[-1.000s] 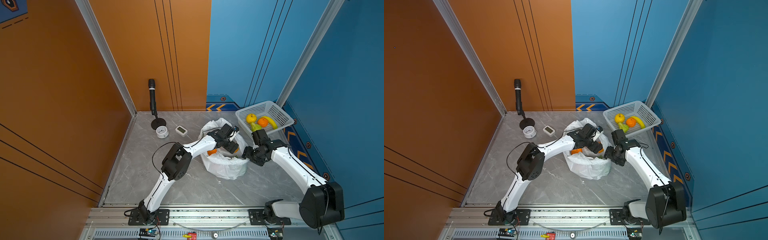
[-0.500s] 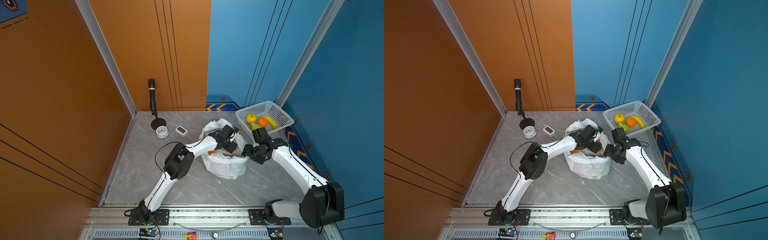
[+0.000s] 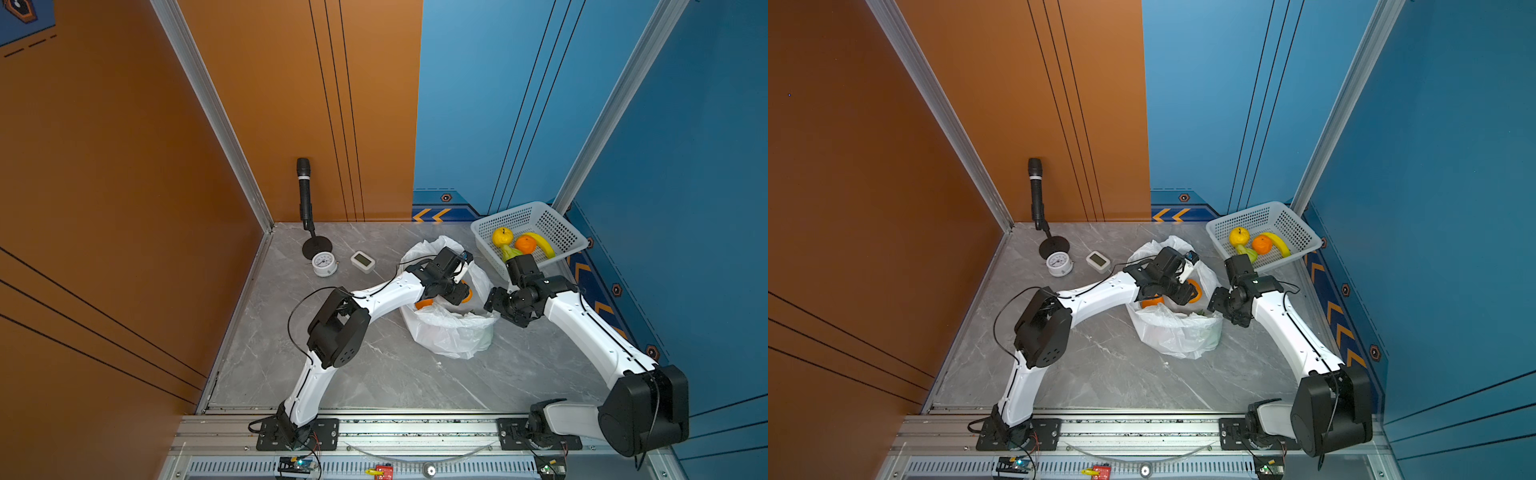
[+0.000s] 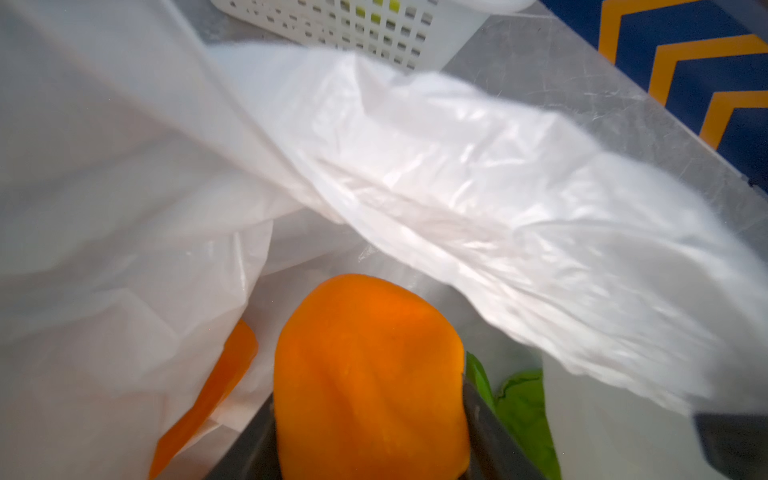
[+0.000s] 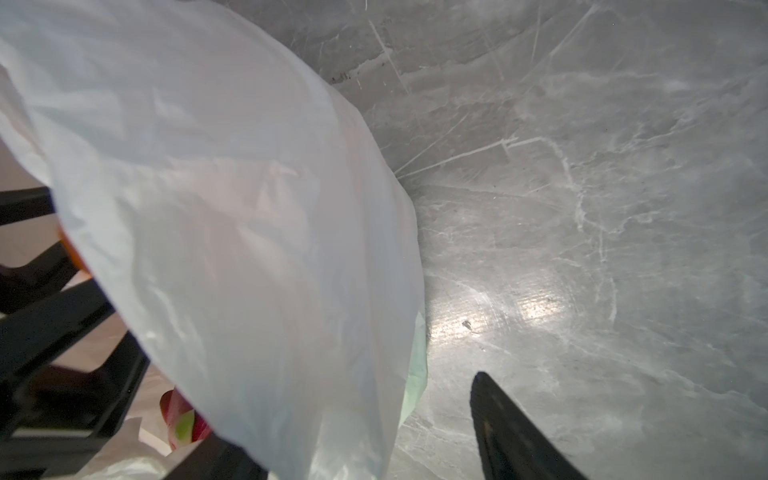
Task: Untie the knot of the plastic bag and take out the fruit
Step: 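Lift the orange out with the left gripper and hand it to the right gripper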
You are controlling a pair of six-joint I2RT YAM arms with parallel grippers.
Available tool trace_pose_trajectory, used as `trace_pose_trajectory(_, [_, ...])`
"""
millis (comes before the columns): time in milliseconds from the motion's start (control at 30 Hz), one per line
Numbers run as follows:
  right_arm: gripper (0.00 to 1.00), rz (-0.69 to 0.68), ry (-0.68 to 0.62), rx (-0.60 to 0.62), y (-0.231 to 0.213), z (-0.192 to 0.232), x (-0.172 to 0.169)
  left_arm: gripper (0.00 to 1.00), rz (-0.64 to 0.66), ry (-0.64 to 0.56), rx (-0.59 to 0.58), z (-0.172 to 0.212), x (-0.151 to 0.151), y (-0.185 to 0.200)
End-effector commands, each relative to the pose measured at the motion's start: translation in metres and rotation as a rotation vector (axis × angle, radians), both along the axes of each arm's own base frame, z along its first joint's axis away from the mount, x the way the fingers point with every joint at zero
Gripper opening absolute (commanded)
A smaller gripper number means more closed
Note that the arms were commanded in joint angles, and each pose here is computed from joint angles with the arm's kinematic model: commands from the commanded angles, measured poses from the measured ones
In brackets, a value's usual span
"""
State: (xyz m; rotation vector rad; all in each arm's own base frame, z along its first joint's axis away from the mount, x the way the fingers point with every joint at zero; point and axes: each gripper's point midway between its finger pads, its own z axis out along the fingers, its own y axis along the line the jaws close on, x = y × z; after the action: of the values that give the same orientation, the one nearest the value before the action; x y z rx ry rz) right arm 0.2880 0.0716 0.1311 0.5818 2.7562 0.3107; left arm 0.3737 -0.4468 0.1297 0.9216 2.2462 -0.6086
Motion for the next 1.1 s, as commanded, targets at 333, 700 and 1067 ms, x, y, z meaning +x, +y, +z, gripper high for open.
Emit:
trace_pose_trajectory(333, [0.85, -0.029, -0.293, 0.283, 0.017, 0.107, 0.041, 0.56, -0.097, -0.184, -0.256, 0.112, -0.017, -0.004])
trace_pose_trajectory(700, [0.94, 0.016, -0.532, 0.517, 0.03, 0.191, 0.055, 0.57, -0.236, -0.362, -0.402, 0.194, -0.032, -0.013])
trace_pose_trajectory(1067, [0.83, 0.093, -0.495, 0.61, 0.053, 0.198, 0.055, 0.59, -0.346, -0.437, -0.297, 0.202, -0.05, -0.026])
